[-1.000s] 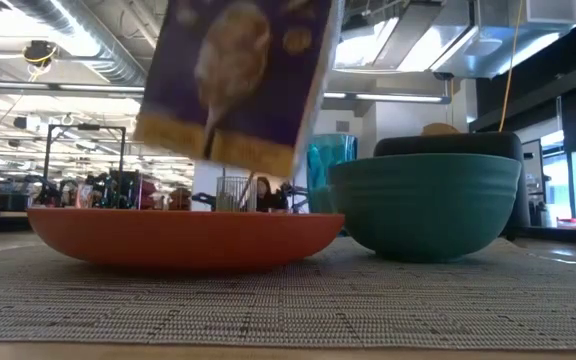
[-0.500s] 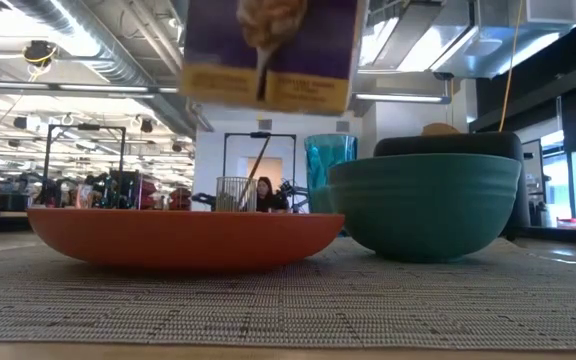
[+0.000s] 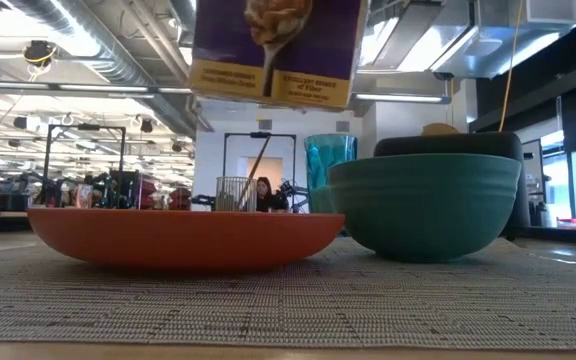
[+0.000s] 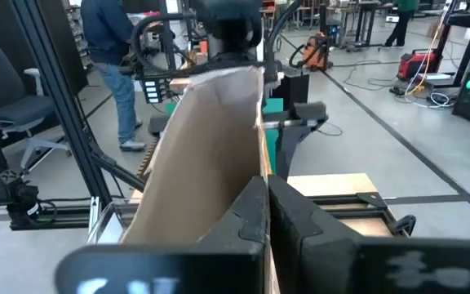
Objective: Arrange a breakfast setting
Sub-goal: Pour the cereal into the blue bowl from the cereal box
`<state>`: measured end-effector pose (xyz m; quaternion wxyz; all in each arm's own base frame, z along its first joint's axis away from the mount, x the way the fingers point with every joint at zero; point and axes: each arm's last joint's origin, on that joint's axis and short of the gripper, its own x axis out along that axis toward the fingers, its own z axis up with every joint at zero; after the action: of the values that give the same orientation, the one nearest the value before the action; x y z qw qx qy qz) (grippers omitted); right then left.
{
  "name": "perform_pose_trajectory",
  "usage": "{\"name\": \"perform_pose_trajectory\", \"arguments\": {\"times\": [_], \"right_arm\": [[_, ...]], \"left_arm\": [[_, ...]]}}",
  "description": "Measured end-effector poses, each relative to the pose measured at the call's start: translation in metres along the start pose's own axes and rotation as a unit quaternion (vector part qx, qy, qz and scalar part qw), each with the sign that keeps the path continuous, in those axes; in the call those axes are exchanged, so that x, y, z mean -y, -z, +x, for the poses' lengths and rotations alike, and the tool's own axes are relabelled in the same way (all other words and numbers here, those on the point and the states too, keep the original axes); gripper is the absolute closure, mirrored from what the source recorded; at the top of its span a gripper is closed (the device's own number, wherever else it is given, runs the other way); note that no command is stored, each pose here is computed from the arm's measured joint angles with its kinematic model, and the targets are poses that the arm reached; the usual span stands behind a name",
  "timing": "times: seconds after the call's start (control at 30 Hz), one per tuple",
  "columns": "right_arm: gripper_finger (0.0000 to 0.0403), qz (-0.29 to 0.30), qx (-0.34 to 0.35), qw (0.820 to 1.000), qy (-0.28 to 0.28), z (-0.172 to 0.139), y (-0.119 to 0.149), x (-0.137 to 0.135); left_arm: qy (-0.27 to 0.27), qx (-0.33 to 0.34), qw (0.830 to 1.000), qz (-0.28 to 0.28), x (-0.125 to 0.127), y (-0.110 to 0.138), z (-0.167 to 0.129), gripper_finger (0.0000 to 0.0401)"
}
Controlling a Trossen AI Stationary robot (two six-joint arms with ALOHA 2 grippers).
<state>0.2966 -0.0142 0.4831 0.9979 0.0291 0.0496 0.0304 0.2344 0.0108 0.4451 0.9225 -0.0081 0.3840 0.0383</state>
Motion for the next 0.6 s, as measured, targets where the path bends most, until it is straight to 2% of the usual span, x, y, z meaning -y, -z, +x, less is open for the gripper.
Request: {"name": "perform_pose_trajectory", "arguments": {"times": [0.13,0.3,0.5,0.6], "right_arm": [[0.0403,-0.002,0.016,1.0,-0.001,-0.006,-0.005,-0.001],[0.0403,-0.004,0.038,0.999,-0.002,-0.018,-0.013,-0.003],[0.0403,-0.007,0.051,0.999,-0.009,-0.029,-0.019,-0.005],[0.0403,-0.01,0.063,0.998,-0.013,-0.032,-0.022,-0.006]], "left_arm": [[-0.009,0.002,1.0,0.005,0.0,-0.002,0.003,0.0047],[-0.049,0.053,0.997,0.006,-0.002,-0.01,0.009,0.0048],[-0.049,0.11,0.992,0.024,-0.001,-0.017,0.026,0.0049],[-0.051,0.123,0.99,0.038,0.0,-0.017,0.036,0.0065]]}}
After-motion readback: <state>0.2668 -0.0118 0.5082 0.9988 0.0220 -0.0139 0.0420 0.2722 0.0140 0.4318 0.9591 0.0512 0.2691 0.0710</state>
